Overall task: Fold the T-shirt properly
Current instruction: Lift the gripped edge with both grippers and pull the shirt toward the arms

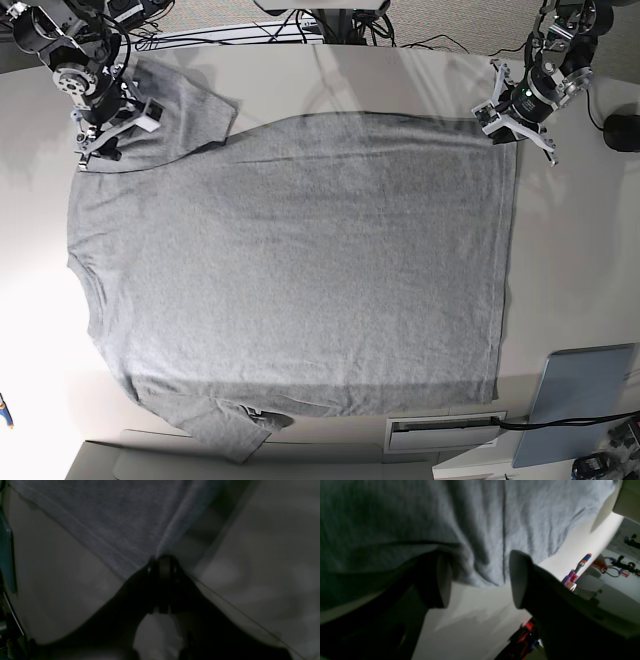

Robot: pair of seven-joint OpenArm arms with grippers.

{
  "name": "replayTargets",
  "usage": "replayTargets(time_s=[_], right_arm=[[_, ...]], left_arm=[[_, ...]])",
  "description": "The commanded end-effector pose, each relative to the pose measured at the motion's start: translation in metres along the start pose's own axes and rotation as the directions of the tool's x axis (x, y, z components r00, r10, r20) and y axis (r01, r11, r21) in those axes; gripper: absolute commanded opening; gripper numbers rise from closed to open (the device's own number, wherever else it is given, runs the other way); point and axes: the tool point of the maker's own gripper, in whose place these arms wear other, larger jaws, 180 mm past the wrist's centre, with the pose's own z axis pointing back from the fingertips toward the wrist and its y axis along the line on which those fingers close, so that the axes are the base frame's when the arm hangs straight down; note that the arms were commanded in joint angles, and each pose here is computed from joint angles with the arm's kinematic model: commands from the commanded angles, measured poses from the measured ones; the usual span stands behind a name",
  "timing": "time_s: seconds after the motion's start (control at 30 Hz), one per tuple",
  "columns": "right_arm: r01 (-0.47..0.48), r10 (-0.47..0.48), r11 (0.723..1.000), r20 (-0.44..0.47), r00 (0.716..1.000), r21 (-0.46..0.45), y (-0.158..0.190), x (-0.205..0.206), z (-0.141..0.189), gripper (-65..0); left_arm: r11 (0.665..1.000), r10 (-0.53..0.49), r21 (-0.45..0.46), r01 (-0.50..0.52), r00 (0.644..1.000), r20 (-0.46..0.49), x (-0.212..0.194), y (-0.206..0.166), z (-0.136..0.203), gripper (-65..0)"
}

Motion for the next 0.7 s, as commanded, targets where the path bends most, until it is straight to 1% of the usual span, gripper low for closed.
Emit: replayTargets(time_s=[0.0, 0.07, 0.1, 0.27, 0.33, 0.37, 0.43, 0.53, 0.57, 0.67], right_arm=[[-0.002, 0.000, 0.999, 0.036, 0.999, 0.052, 0.009, 0.007, 0.000, -29.0], [-0.015, 0.010, 0.997, 0.054, 0.998, 0.079, 0.014, 0.011, 0.000, -29.5], [-0.018, 0.013, 0.997, 0.057, 0.998, 0.080, 0.014, 0.012, 0.000, -32.2], [-0.018, 0.014, 0.997, 0.051, 0.999, 0.079, 0.014, 0.011, 0.000, -53.7], [-0.016, 0.013, 0.997, 0.037, 0.999, 0.075, 0.012, 0.008, 0.000, -63.3], [-0.010, 0.008, 0.998, 0.024, 1.000, 0.066, 0.010, 0.006, -0.001, -65.0], [0.016, -0.017, 1.000, 0.007, 1.000, 0.026, 0.003, 0.004, 0.000, -65.0], [0.028, -0.028, 1.000, 0.001, 1.000, 0.001, -0.003, 0.007, 0.004, -65.0], [0.030, -0.030, 1.000, 0.000, 1.000, -0.007, -0.005, 0.008, 0.007, -65.0], [0.030, -0.031, 0.999, -0.015, 0.999, -0.028, -0.009, 0.008, 0.016, -65.0]], left_arm=[[0.993, -0.044, -0.119, 0.026, 0.988, -0.151, -0.037, -0.031, 0.004, -65.0], [0.993, -0.044, -0.118, 0.026, 0.987, -0.151, -0.037, -0.031, 0.004, -65.0], [0.993, -0.044, -0.118, 0.026, 0.987, -0.151, -0.037, -0.031, 0.004, -65.0], [0.993, -0.044, -0.118, 0.026, 0.988, -0.151, -0.037, -0.031, 0.004, -65.0], [0.993, -0.044, -0.119, 0.026, 0.988, -0.151, -0.037, -0.031, 0.004, -65.0], [0.993, -0.044, -0.118, 0.026, 0.988, -0.151, -0.037, -0.031, 0.004, -65.0], [0.996, -0.033, -0.093, 0.019, 0.988, -0.151, -0.036, -0.027, 0.004, -65.0], [1.000, 0.023, 0.003, -0.023, 0.988, -0.152, -0.038, -0.015, 0.006, -65.0], [1.000, 0.028, 0.014, -0.026, 0.985, -0.169, -0.041, -0.016, 0.008, -65.0], [1.000, 0.022, -0.003, -0.023, 0.974, -0.225, -0.049, -0.026, 0.016, -65.0]])
